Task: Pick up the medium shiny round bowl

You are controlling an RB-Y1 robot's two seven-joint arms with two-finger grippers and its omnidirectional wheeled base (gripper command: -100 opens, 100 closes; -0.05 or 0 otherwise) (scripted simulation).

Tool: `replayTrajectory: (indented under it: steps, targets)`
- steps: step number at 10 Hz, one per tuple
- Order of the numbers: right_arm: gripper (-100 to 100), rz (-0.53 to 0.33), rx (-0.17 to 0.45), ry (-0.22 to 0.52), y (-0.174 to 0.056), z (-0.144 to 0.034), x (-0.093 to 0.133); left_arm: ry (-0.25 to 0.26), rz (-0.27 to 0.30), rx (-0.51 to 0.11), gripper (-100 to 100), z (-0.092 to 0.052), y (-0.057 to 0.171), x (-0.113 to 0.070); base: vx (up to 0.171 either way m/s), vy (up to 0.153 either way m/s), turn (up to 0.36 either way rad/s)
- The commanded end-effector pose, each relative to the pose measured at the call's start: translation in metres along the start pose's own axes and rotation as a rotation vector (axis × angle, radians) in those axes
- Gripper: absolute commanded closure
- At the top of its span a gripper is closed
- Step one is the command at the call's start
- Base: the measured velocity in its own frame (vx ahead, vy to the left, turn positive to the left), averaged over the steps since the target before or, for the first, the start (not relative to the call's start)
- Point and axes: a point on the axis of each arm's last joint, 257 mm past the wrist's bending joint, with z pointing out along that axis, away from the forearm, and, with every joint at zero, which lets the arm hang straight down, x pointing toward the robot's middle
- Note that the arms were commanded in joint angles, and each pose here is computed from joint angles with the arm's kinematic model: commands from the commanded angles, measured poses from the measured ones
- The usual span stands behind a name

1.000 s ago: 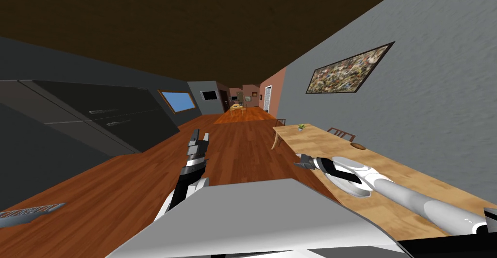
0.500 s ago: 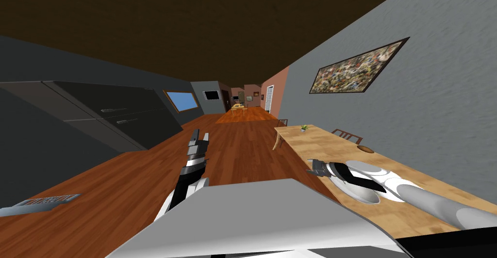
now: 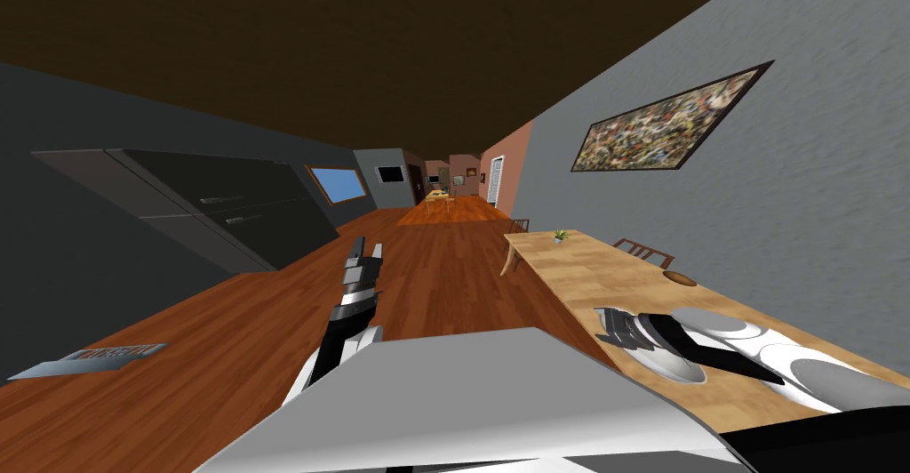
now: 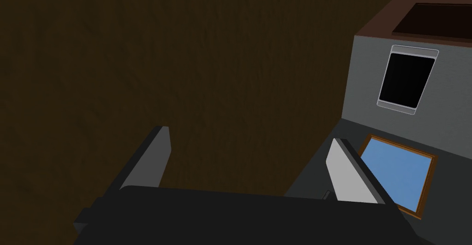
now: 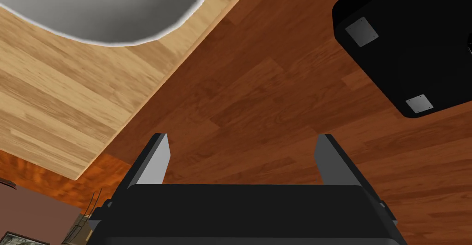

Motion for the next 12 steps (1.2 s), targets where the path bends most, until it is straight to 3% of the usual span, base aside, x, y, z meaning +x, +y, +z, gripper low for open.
replayTrajectory:
  steps: [1,4,6,7,8,10,11,12]
  targets:
    - [-100,0.004,0.008,0.032,-0.004,-0.001,0.014,0.0,0.0,0.0,0,0.0,0.0,0.0,-0.005,-0.022,0.009]
    - [-100,0.008,0.008,0.072,-0.002,-0.007,0.034,0.0,0.0,0.0,0,0.0,0.0,0.0,-0.003,-0.011,0.01]
    - [-100,0.017,0.002,0.14,0.004,-0.017,0.068,0.0,0.0,0.0,0,0.0,0.0,0.0,-0.005,-0.021,0.017]
    - [-100,0.017,0.002,0.14,0.004,-0.017,0.068,0.0,0.0,0.0,0,0.0,0.0,0.0,-0.007,-0.022,0.002]
    - [-100,0.027,-0.006,0.188,0.011,-0.024,0.092,0.0,0.0,0.0,0,0.0,0.0,0.0,-0.007,-0.034,0.013]
    - [-100,0.036,-0.012,0.222,0.017,-0.03,0.109,0.0,0.0,0.0,0,0.0,0.0,0.0,-0.008,-0.058,0.001]
    - [-100,0.032,-0.012,0.209,0.015,-0.028,0.106,0.0,0.0,0.0,0,0.0,0.0,0.0,-0.011,-0.029,0.0]
    - [0,0.033,-0.012,0.212,0.015,-0.028,0.107,0.0,0.0,0.0,0,0.0,0.0,0.0,-0.002,-0.005,0.001]
